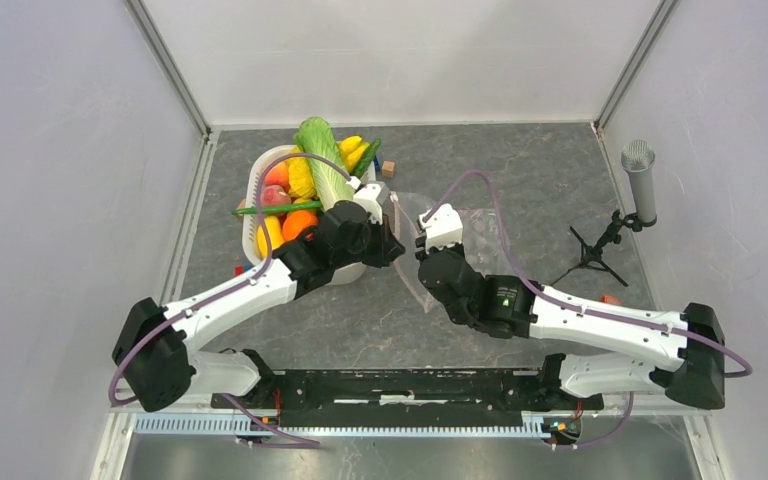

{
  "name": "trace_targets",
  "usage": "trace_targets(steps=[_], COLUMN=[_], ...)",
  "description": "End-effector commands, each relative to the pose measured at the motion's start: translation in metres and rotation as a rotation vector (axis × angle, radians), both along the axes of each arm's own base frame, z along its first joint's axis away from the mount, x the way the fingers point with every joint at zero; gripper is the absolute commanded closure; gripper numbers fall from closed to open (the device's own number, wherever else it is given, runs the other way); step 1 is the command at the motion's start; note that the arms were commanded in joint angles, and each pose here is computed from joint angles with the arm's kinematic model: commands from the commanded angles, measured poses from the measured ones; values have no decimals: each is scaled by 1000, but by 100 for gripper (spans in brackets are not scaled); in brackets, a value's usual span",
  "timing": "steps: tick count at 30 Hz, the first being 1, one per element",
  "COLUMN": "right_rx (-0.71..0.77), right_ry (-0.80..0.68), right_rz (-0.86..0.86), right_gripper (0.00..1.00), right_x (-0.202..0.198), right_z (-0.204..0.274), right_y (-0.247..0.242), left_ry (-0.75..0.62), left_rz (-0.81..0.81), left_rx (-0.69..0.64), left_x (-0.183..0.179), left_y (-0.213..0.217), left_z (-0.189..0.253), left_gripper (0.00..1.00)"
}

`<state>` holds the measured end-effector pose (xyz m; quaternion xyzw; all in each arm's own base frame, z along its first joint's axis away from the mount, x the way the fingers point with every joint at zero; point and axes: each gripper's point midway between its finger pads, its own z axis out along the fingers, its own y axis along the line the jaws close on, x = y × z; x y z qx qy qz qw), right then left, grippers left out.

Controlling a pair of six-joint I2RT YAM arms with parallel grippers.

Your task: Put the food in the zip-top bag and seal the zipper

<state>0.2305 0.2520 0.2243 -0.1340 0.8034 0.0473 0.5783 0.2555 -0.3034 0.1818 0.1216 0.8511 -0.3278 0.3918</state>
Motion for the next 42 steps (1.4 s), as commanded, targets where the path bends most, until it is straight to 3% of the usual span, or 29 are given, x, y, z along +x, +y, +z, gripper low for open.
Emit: trace_targets(steps=[1, 7, 9, 17, 20, 26, 34, 39, 42], right_rx=[76, 62, 114, 189, 146, 123, 64, -25, -45], right_ry=[-41, -8, -5, 19, 21, -7, -4, -47, -80], right_rz=[53, 79, 130, 165, 84, 28, -2, -105, -141], right_gripper=[65, 61, 52, 47, 51, 70, 65, 96, 100], right_x=[1, 7, 3, 0, 6, 12, 17, 24, 24], right_z=[27, 23, 25, 20, 8, 5, 1, 10, 22], right_y=[13, 26, 37, 54, 41, 27, 31, 14, 1], left_ry=[-56, -59, -58, -56, -63, -67, -60, -72, -79], left_rz=[-46, -70, -70, -88, -87, -85, -105, -75, -21], left_rx=[-54, -83, -80, -91, -95, -87, -113, -100, -20], left_x=[-6, -11, -11, -14, -15, -17, -21, -20, -11], left_y=[-4, -7, -7, -9, -7, -3, -6, 1, 14], left_z=[35, 45, 44, 48, 51, 52, 60, 64, 52], left_gripper=[98, 98, 98, 98, 98, 98, 98, 98, 98])
